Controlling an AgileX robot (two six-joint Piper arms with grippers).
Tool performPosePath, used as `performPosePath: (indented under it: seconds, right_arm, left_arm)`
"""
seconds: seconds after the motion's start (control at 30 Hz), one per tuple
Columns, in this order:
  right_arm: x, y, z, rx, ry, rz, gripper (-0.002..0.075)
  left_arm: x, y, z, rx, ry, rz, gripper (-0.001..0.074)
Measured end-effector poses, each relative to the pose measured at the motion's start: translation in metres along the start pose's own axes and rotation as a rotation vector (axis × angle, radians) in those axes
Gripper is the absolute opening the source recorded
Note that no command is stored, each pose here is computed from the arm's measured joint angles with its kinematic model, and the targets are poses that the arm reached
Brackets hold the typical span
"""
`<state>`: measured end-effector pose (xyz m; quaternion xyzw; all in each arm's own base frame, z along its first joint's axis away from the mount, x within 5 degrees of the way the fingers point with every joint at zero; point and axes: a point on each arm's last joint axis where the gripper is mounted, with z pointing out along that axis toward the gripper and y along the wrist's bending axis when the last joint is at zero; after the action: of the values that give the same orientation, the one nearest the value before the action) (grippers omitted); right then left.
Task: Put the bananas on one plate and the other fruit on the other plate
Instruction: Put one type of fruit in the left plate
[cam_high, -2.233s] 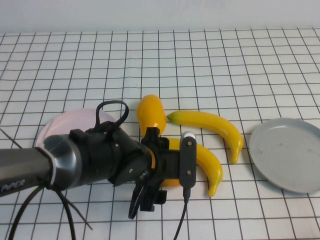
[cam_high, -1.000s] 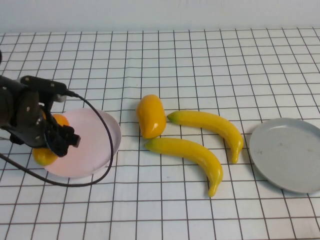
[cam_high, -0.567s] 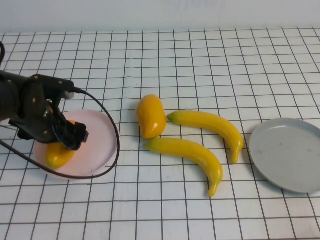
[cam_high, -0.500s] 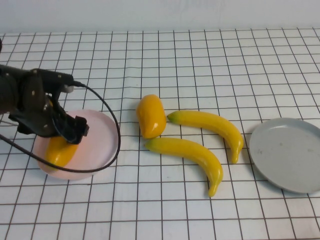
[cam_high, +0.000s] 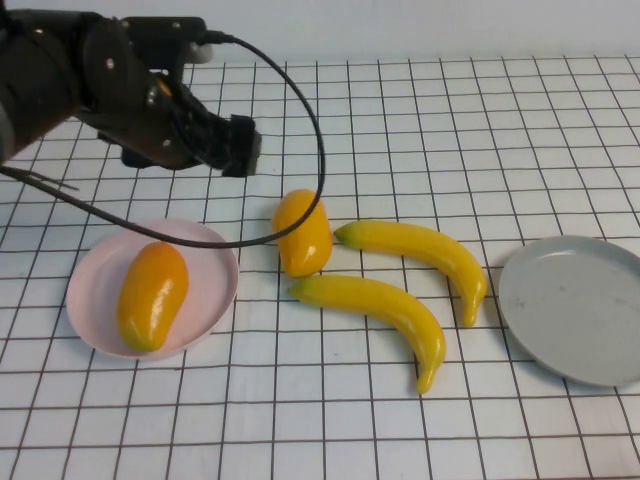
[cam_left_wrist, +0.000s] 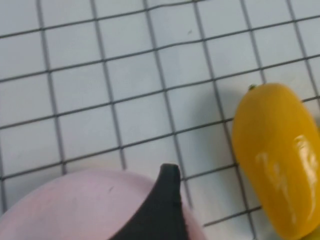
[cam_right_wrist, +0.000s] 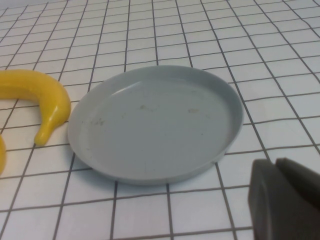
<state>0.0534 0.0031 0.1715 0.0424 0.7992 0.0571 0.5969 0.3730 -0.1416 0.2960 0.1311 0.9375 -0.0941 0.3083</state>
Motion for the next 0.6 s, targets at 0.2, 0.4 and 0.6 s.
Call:
performPosePath:
  seconds: [0.2, 0.4, 0.6]
  right_arm:
    - [0.0, 0.0, 0.0, 0.0, 0.0, 0.0, -0.0015]
    - [0.0, 0.0, 0.0, 0.0, 0.0, 0.0, -0.0015]
    - [0.0, 0.0, 0.0, 0.0, 0.0, 0.0, -0.0015]
  left_arm:
    - [0.0, -0.043, 0.041, 0.062, -0.008, 0.03, 0.0668]
    - [0.005, -0.072, 0.087, 0.093, 0.047, 0.064, 0.0668]
    - [0.005, -0.076, 0.114, 0.079, 0.116, 0.085, 0.0668]
